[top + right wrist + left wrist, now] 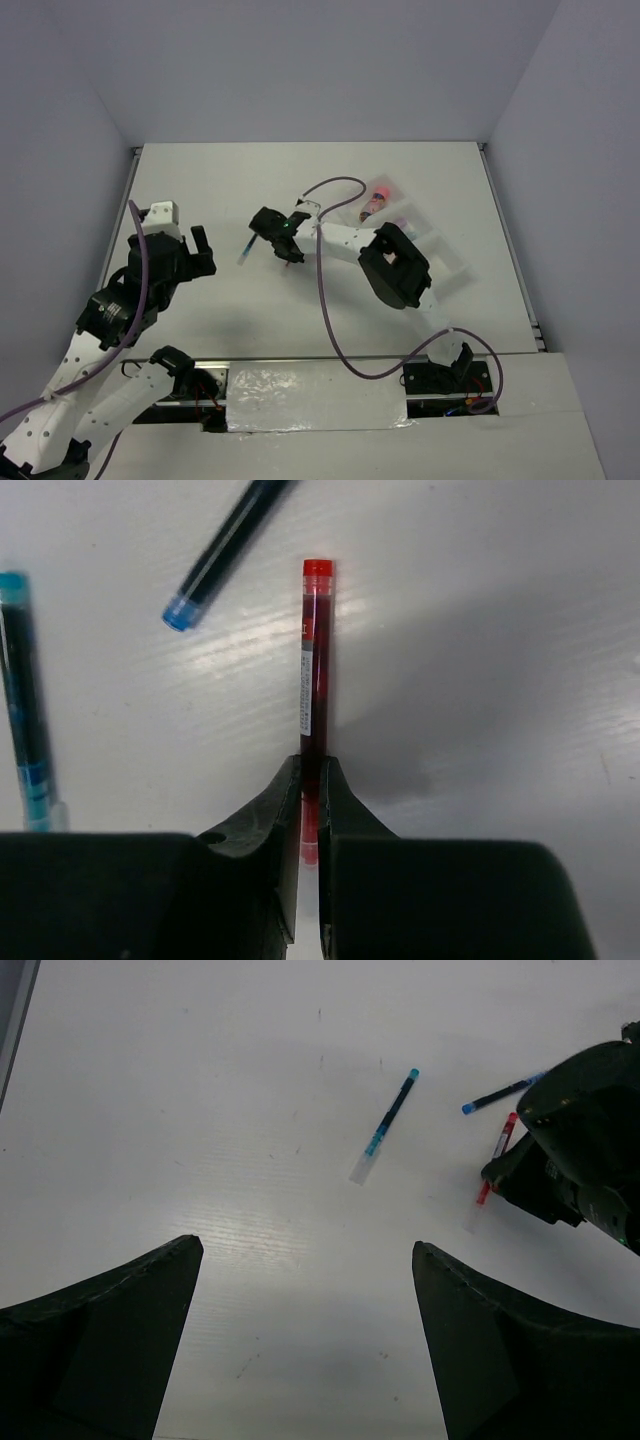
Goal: Sort the stationery into containers
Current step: Pick up the pen from the center of the board, then place the pen in the storage box.
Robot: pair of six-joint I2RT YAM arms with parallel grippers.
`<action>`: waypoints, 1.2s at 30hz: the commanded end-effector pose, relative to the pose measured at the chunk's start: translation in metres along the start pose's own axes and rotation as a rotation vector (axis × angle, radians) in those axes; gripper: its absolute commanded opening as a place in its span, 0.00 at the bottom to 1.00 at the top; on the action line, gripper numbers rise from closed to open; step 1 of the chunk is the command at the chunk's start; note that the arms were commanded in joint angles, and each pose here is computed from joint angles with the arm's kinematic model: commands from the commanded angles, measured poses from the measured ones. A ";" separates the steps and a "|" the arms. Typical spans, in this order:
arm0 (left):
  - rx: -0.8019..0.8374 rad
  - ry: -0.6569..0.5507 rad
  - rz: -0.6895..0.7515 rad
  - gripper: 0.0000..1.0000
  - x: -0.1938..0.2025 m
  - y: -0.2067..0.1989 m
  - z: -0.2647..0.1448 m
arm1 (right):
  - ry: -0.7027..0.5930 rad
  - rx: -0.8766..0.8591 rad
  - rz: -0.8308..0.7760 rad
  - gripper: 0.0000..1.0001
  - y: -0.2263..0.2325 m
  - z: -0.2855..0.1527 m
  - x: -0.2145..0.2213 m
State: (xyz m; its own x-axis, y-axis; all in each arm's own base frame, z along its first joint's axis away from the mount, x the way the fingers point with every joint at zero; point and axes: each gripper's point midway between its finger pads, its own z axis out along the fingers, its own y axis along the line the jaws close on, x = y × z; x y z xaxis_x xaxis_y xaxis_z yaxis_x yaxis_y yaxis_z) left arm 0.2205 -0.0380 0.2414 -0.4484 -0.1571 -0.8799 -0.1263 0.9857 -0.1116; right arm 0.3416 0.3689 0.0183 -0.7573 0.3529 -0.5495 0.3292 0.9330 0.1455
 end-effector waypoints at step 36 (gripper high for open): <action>0.028 0.095 0.082 0.99 0.013 -0.018 0.026 | -0.211 0.092 0.062 0.08 -0.332 -0.080 -0.127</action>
State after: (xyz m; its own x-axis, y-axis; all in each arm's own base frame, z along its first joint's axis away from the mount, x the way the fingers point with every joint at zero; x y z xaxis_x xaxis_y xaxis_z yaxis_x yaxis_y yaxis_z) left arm 0.2338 -0.0535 0.2149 -0.5585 -0.0882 -0.8248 -0.0807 0.9954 -0.0518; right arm 0.2722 0.0133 0.0962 -0.5956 0.4243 -0.6821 0.4998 0.8605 0.0987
